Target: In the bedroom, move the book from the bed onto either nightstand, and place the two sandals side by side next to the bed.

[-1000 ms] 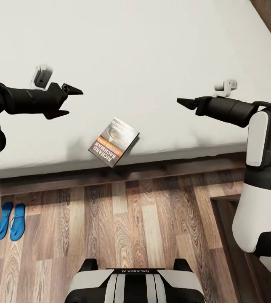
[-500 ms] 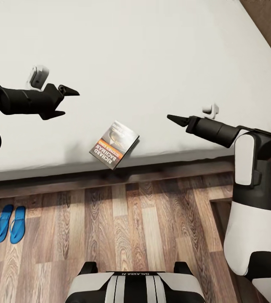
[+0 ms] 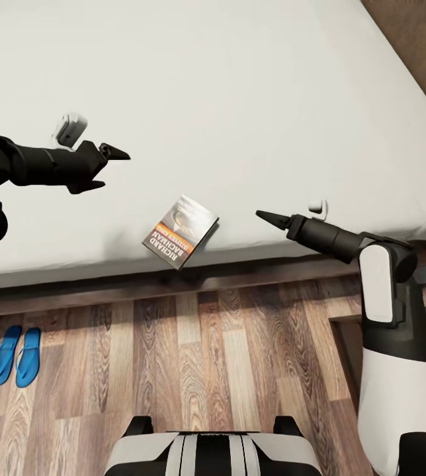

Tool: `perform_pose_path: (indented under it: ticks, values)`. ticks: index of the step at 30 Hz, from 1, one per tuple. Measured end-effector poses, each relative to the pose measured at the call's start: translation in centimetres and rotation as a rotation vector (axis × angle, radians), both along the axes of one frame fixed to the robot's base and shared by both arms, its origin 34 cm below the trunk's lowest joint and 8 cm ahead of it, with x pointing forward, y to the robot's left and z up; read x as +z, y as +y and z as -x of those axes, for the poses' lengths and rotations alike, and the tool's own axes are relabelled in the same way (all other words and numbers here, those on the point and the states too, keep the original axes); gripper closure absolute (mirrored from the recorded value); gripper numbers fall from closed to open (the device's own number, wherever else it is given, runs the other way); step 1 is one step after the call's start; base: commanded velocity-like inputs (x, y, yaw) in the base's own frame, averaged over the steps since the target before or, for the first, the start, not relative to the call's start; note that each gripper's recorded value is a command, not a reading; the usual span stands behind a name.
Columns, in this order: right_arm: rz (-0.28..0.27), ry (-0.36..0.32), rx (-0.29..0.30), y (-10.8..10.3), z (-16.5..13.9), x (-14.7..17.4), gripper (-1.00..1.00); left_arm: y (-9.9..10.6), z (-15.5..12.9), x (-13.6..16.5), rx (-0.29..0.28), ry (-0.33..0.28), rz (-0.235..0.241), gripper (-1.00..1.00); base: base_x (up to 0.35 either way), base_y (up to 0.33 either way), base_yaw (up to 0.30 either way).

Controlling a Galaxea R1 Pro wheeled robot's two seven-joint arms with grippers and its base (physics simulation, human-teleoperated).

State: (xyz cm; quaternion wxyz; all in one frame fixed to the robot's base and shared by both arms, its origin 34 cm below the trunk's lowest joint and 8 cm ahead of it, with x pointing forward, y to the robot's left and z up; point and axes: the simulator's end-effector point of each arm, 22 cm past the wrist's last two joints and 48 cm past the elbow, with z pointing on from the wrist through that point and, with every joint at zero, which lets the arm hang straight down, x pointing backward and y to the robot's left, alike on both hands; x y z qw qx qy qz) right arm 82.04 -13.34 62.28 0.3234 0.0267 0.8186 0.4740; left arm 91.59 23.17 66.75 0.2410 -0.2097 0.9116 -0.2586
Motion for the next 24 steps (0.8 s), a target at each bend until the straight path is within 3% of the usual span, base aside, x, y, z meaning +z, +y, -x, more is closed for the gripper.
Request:
perform_pose_path:
  ticks: [24]
  values:
    - [-0.001,-0.003,0.020,0.4,1.3,1.3,-1.00,0.1,0.0,2.6,-0.001,-0.029,-0.015,-1.00,0.000,0.000,0.000]
